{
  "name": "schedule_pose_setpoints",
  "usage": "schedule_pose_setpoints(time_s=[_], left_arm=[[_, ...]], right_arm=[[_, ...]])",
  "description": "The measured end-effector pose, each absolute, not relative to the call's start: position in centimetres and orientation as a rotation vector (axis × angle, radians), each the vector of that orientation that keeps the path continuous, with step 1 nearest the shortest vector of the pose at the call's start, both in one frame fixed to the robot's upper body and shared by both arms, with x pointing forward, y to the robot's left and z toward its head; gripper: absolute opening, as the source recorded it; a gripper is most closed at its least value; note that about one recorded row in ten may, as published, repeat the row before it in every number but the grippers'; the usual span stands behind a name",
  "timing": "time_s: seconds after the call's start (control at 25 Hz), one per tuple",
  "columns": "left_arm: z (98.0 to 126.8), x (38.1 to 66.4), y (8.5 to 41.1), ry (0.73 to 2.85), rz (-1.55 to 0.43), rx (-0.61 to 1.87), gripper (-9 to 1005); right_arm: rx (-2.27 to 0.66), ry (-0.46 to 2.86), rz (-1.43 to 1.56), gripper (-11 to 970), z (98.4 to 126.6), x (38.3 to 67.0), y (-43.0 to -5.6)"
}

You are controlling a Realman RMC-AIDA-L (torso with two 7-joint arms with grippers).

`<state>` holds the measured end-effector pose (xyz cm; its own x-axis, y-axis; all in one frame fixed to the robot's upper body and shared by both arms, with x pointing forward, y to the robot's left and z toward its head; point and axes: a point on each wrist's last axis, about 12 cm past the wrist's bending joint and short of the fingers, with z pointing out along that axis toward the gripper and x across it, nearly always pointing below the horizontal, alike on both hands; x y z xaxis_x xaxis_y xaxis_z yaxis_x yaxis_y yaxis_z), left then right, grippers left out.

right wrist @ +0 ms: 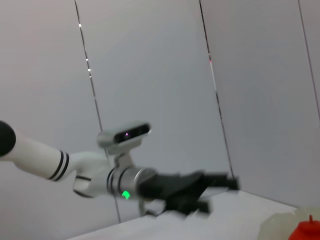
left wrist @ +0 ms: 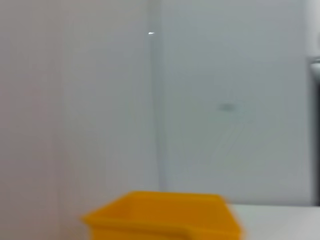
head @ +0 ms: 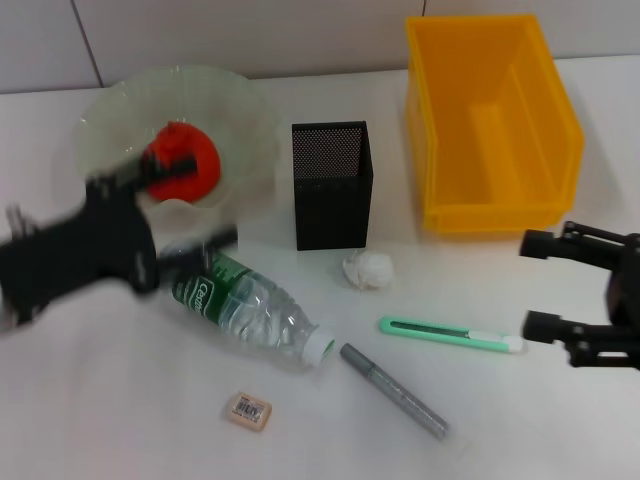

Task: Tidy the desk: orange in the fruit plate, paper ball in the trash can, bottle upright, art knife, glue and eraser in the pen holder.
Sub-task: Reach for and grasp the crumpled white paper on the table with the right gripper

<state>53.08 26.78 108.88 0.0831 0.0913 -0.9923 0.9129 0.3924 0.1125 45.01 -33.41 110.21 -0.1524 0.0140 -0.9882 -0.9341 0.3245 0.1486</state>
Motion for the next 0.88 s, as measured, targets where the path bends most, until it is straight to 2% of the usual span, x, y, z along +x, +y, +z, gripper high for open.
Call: schedule_pose_setpoints(time_s=[0.04, 0.12, 0.2, 0.24, 0.28, 0.4, 0.44, 0.48, 0.6, 0.64, 0.88], left_arm=[[107.9, 51.2, 27.2, 1.373, -0.836, 1.020, 799], [107.4, 50.5, 27.5, 1.393, -0.850, 1.020, 868], [106.6, 49.5, 27.9, 1.433, -0.863, 1.006, 865], [106.1, 48.9, 28.3, 1.461, -0.861, 0.989, 864], [106.1, 48.9, 28.3, 1.461, -0.861, 0.989, 863], [105.6, 48.5, 28.7, 1.487, -0.854, 0.980, 860], [105.4, 48.4, 28.8, 1.505, -0.850, 0.988, 860], [105.4, 48.4, 28.8, 1.505, -0.850, 0.988, 860], [105.1, 48.3, 29.0, 1.537, -0.841, 0.999, 860], [105.0, 48.2, 29.1, 1.545, -0.839, 0.999, 860], [104.7, 47.6, 29.6, 1.565, -0.833, 0.989, 859]], right_arm=[[-0.903, 1.482, 1.066, 775, 111.2, 44.8, -34.0], [-0.910, 1.493, 1.069, 774, 111.7, 44.7, -34.3], [-0.932, 1.544, 1.067, 773, 113.0, 44.9, -34.8], [-0.969, 1.620, 1.062, 773, 114.9, 45.6, -35.0], [-0.969, 1.620, 1.062, 772, 114.9, 45.6, -35.0], [-1.046, 1.784, 1.039, 771, 118.2, 46.8, -34.3], [-1.127, 1.914, 0.981, 771, 120.4, 47.5, -33.1], [-1.127, 1.914, 0.981, 770, 120.4, 47.5, -33.1], [-1.243, 2.084, 0.844, 769, 122.9, 48.4, -30.6], [-1.298, 2.175, 0.774, 769, 124.1, 49.2, -28.5], [-1.440, 2.287, 0.699, 766, 125.7, 50.6, -24.3]])
